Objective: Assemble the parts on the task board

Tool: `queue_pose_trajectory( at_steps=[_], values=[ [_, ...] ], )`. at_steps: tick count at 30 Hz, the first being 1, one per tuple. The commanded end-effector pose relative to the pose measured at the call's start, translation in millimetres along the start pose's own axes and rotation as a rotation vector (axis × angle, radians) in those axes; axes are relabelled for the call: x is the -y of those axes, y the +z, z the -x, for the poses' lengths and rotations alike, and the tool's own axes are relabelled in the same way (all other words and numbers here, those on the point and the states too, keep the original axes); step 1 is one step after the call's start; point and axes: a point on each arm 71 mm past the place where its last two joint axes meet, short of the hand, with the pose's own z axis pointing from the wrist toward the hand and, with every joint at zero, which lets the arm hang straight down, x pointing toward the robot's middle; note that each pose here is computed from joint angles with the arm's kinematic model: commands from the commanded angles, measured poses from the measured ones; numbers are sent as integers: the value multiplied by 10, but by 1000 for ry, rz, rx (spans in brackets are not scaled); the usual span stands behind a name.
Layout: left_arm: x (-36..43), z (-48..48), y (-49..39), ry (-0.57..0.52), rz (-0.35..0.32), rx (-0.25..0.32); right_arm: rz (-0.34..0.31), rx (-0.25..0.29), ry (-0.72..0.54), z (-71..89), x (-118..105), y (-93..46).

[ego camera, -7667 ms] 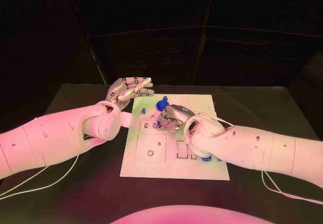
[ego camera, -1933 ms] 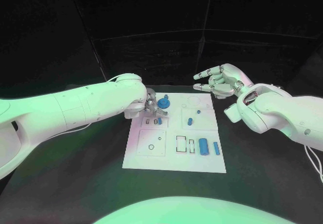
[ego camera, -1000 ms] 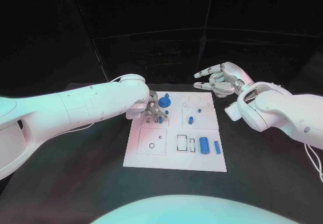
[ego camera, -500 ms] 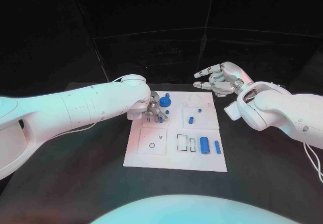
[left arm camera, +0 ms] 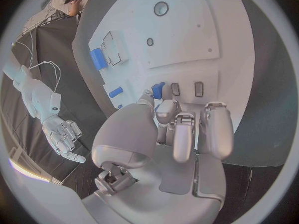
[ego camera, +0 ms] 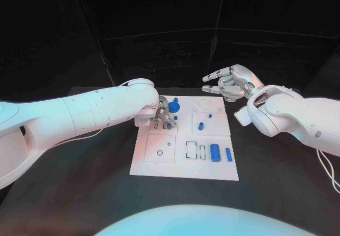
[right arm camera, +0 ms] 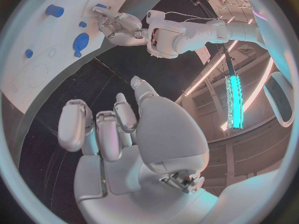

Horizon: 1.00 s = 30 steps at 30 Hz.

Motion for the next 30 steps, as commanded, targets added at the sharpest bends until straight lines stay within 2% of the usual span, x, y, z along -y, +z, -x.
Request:
queue_pose_trajectory(
  at_steps=[1,18,30],
  values=[
    [16,-5,-4,-7,-7,-7,8,-8,6,-4,-15,7],
    [-7,-6,-12,-25,-10,-8,5,-10,8,-9,-12,17],
    [-99,7,-52,-77,-10,2,7,-4,-2,5,0,26]
  ],
)
